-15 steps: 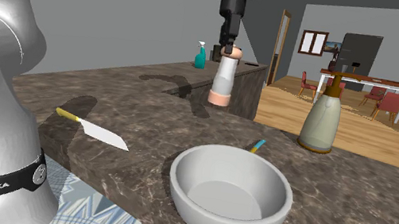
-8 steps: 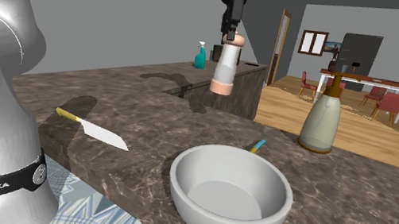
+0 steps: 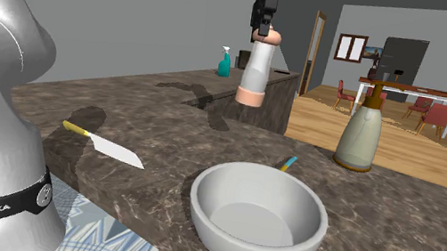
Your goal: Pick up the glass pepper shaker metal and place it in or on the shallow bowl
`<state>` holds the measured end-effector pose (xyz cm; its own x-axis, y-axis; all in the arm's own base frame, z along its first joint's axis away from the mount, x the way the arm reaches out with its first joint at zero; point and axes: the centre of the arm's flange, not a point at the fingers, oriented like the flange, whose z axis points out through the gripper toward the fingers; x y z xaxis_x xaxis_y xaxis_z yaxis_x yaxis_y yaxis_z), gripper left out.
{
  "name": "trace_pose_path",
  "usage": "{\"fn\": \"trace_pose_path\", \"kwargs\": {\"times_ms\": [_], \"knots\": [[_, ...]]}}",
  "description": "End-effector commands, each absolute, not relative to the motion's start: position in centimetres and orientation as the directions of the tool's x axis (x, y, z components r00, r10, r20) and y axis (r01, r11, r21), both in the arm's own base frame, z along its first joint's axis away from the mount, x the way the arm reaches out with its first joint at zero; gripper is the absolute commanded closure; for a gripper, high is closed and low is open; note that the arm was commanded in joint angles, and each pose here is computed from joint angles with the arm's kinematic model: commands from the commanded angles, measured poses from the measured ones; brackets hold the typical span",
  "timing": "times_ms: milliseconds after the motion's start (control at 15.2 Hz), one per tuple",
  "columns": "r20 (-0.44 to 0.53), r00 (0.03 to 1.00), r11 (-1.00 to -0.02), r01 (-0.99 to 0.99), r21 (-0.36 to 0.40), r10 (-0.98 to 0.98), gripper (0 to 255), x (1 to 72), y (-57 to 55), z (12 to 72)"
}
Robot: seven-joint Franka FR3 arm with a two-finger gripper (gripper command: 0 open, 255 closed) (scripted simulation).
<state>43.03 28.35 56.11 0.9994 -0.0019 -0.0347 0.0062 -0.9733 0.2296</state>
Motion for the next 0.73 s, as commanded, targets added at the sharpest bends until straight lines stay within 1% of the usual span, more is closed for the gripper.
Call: {"fn": "trace_pose_path", "kwargs": {"times_ms": [0, 660], "knots": [[-0.035, 0.999, -0.973, 0.008, 0.229, 0.000, 255, 42.7, 25.7, 56.6], [-0.035, 0.999, -0.973, 0.008, 0.229, 0.000, 255, 41.1, 12.9, 59.1]]}}
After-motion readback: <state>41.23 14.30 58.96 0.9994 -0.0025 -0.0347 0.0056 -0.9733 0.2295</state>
